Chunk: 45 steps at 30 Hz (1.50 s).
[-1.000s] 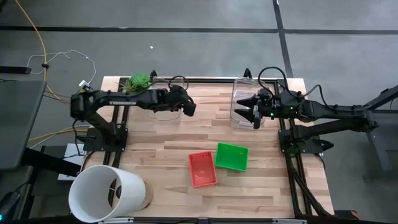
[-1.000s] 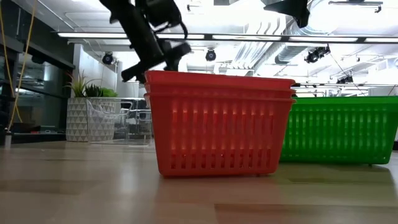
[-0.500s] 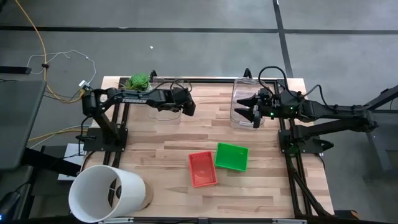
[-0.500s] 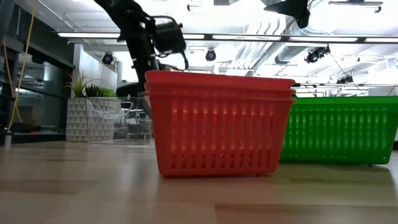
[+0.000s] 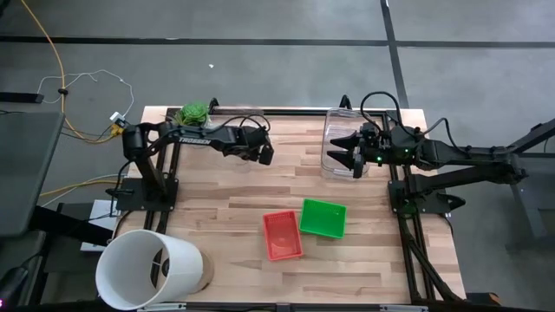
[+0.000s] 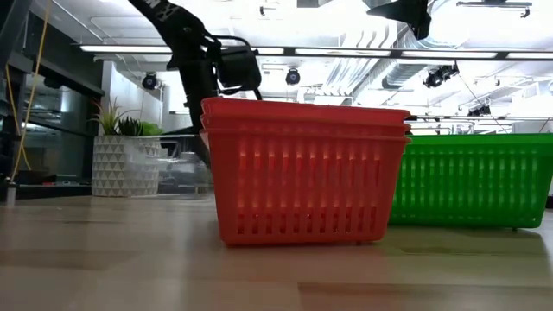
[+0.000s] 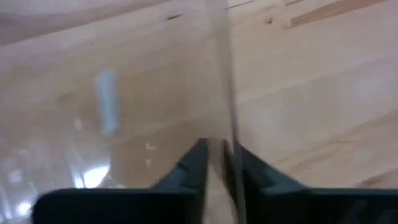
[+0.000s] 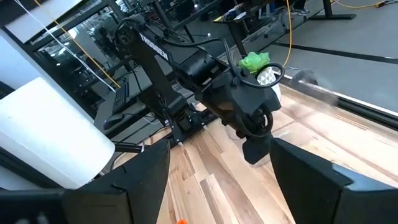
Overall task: Stack baskets by color
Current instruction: Stack the left transparent bin on the top right stacked transparent bins
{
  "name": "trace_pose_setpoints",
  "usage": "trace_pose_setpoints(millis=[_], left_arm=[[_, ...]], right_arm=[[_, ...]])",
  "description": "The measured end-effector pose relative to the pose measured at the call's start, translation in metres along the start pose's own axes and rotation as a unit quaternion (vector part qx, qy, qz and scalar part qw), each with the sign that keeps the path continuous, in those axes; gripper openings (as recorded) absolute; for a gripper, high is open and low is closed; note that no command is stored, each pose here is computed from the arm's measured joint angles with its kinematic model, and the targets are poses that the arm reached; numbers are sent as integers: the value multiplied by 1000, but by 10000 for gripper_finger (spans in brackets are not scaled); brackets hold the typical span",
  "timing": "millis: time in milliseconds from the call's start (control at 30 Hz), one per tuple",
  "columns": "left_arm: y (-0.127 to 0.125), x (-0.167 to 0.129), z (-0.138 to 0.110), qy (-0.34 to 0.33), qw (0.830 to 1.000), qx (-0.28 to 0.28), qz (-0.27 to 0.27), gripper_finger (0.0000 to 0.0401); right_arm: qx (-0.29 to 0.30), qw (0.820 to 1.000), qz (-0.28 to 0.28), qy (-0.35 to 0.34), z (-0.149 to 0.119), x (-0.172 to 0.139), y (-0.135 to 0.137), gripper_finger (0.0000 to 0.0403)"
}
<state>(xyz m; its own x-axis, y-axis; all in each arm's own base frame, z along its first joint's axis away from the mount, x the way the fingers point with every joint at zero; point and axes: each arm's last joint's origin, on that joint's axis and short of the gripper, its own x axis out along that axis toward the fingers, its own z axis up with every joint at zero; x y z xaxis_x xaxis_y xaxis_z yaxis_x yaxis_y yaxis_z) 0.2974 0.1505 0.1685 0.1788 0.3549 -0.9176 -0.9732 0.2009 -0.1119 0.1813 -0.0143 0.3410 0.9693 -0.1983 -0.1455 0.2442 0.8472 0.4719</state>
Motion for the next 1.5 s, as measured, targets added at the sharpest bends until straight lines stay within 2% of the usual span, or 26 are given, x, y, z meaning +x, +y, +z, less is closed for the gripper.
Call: trace_pose_setpoints(millis=[67, 167, 267, 433, 567, 733, 867, 1000, 1100, 1267, 1433, 1500], left_arm=[[-1, -3, 1, 1, 1000, 11, -18, 14], [-1, -9, 3, -6, 999, 15, -28, 18], [0, -22, 7, -21, 998, 16, -48, 5], [2, -67, 18, -87, 989, 12, -117, 0], [2, -115, 20, -151, 970, 0, -191, 0], [-16, -165, 14, -207, 948, 18, -241, 0], [-45, -194, 11, -238, 930, 33, -278, 0], [-81, -201, 12, -257, 914, 38, -311, 0], [-109, -196, 18, -258, 898, 26, -356, 0], [-151, -181, 27, -252, 864, 15, -437, 0], [-177, -163, 31, -254, 858, 25, -446, 0], [-186, -153, 31, -264, 847, 18, -462, 0]], right_arm=[[0, 1000, 0, 0, 0, 0, 0, 263], [0, 1000, 0, 0, 0, 0, 0, 263], [1, 1000, 0, -1, 0, 0, 0, 263], [21, 997, 37, -66, 14, -6, 7, 263], [17, 989, 58, -135, 27, -19, 11, 263], [-4, 983, 10, -181, 43, -36, 14, 263], [-16, 980, -67, -189, 58, -45, 16, 263], [-33, 973, -154, -171, 68, -50, 17, 263], [-41, 966, -198, -161, 72, -52, 17, 263], [-43, 961, -221, -162, 75, -53, 17, 263], [-42, 956, -235, -168, 75, -53, 16, 263], [-42, 955, -240, -170, 75, -53, 16, 263]])
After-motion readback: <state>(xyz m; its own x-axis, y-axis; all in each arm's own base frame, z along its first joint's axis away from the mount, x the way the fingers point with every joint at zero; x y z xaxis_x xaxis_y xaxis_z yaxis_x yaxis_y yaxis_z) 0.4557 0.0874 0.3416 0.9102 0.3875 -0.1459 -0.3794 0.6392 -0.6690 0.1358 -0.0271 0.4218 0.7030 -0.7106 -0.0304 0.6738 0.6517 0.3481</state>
